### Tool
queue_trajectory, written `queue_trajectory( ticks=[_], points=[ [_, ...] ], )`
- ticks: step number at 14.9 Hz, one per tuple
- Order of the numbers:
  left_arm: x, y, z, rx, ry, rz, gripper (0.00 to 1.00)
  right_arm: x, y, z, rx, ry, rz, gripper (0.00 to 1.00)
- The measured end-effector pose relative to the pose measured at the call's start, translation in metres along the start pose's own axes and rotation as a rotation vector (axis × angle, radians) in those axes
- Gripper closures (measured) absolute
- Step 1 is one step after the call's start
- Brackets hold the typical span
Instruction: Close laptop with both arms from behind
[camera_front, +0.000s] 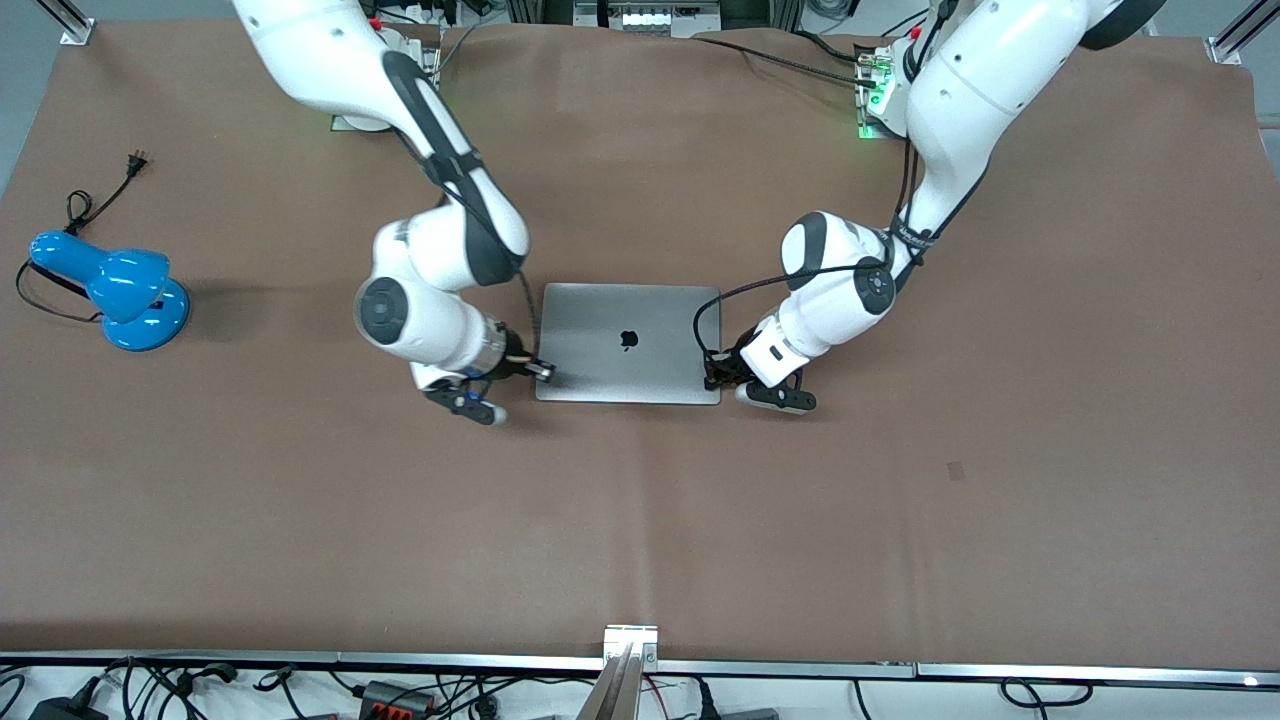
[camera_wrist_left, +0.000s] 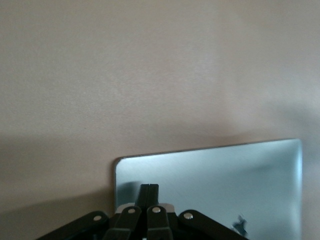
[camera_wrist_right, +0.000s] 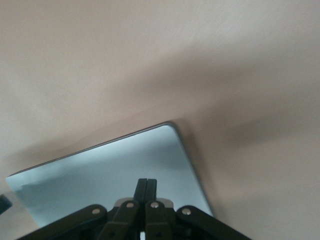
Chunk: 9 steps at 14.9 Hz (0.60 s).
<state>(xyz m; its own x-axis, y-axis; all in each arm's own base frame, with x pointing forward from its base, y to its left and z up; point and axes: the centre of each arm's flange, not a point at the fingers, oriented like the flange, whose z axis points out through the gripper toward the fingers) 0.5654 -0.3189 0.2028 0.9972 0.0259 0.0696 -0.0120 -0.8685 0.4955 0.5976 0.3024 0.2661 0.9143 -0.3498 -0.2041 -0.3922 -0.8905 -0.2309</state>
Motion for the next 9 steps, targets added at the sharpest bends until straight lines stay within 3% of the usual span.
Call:
queue_trajectory(
  ticks=[5, 9],
  points=[
    [0.018, 0.010, -0.071, 0.131, -0.083, 0.189, 0.99, 0.017, 0.042, -0.096, -0.084, -0.032, -0.123, 0.99],
    [0.033, -0.004, -0.119, 0.325, -0.210, 0.331, 0.99, 0.043, 0.105, -0.216, -0.107, -0.110, -0.143, 0.99]
  ],
)
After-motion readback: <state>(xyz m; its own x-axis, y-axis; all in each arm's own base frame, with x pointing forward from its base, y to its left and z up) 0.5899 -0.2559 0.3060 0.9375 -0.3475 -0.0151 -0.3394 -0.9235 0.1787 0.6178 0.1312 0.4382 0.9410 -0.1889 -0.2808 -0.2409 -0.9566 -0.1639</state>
